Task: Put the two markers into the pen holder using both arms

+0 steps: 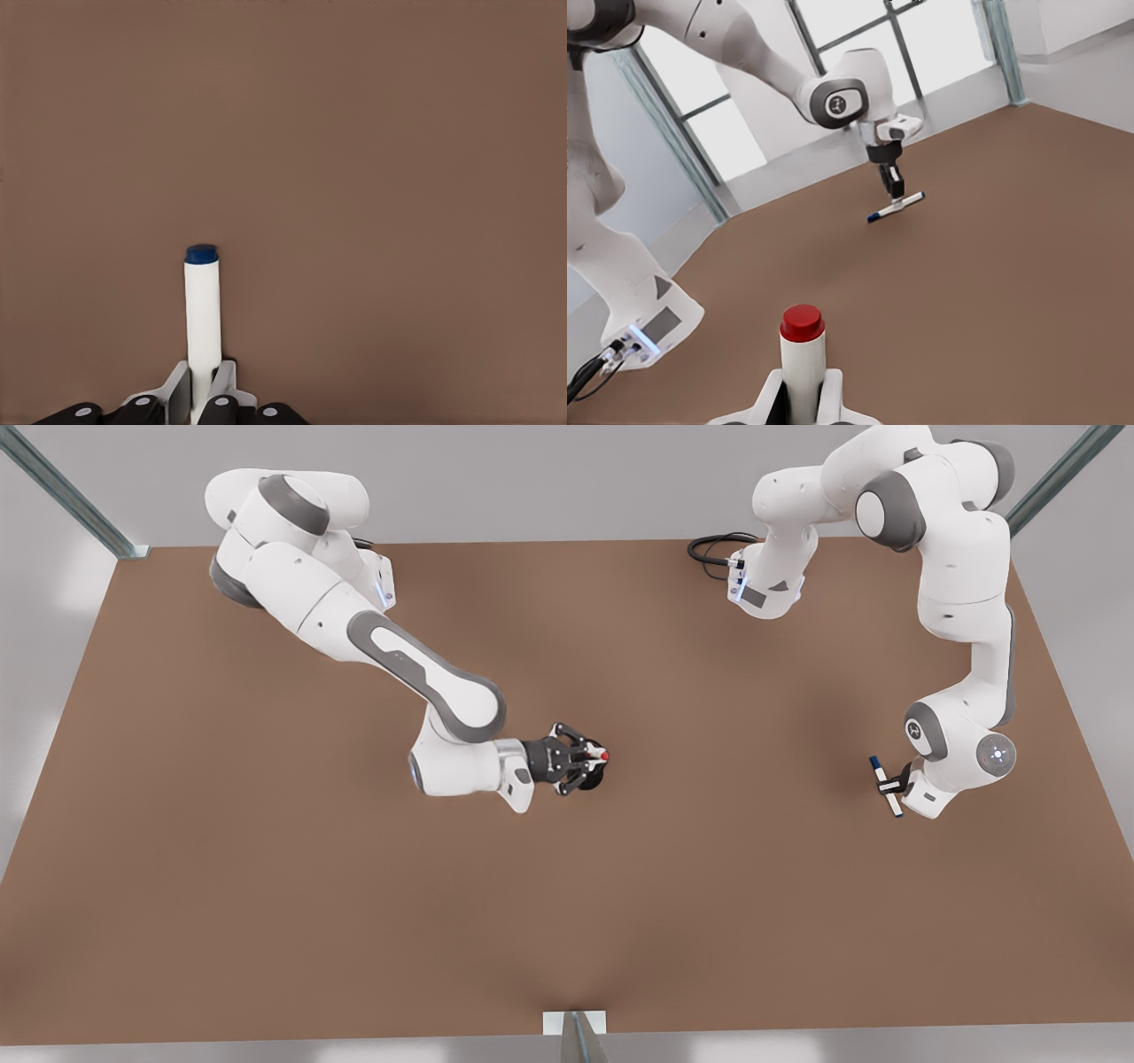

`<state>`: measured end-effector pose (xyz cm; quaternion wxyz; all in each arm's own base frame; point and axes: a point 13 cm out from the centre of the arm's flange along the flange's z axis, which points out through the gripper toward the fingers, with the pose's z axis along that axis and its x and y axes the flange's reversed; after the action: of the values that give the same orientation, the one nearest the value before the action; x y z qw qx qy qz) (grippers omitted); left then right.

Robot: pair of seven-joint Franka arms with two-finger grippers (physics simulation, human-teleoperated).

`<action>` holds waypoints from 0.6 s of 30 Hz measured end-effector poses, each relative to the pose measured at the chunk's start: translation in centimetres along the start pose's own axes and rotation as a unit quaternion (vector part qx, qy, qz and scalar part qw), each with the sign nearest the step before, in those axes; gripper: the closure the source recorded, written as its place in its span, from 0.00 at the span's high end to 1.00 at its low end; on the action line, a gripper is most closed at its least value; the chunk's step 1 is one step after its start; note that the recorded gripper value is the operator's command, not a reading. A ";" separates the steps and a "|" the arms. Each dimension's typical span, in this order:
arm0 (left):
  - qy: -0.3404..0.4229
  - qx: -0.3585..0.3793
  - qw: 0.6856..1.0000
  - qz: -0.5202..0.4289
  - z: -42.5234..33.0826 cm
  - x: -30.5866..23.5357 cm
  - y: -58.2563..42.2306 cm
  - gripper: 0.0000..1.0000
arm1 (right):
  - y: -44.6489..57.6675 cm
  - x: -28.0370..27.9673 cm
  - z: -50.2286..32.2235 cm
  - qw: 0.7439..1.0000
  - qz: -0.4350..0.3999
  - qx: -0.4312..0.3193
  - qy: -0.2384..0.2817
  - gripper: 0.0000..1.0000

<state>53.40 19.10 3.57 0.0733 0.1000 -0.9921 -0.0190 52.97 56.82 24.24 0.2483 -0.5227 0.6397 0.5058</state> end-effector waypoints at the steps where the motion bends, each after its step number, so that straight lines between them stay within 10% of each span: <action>1: 0.000 0.000 1.000 -0.001 0.0 0.0 0.0 0.23 | 0.2 0.4 0.3 1.000 -0.012 0.000 -0.001 0.28; 15: 0.001 0.000 1.000 -0.009 -0.1 0.0 0.0 0.23 | 1.9 6.0 2.5 0.991 -0.133 -0.004 -0.003 0.30; 17: 0.001 0.000 1.000 -0.010 -0.1 0.0 0.0 0.23 | 1.9 6.4 2.5 0.989 -0.145 -0.002 -0.005 1.00; 18: 0.001 0.000 1.000 -0.010 -0.1 0.0 0.0 0.23 | 1.8 6.4 2.5 0.989 -0.151 0.001 -0.007 1.00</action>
<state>53.38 19.09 3.65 0.0740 0.1101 -0.9910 -0.0197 48.65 56.30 18.66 0.3269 -0.6094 0.5523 0.4655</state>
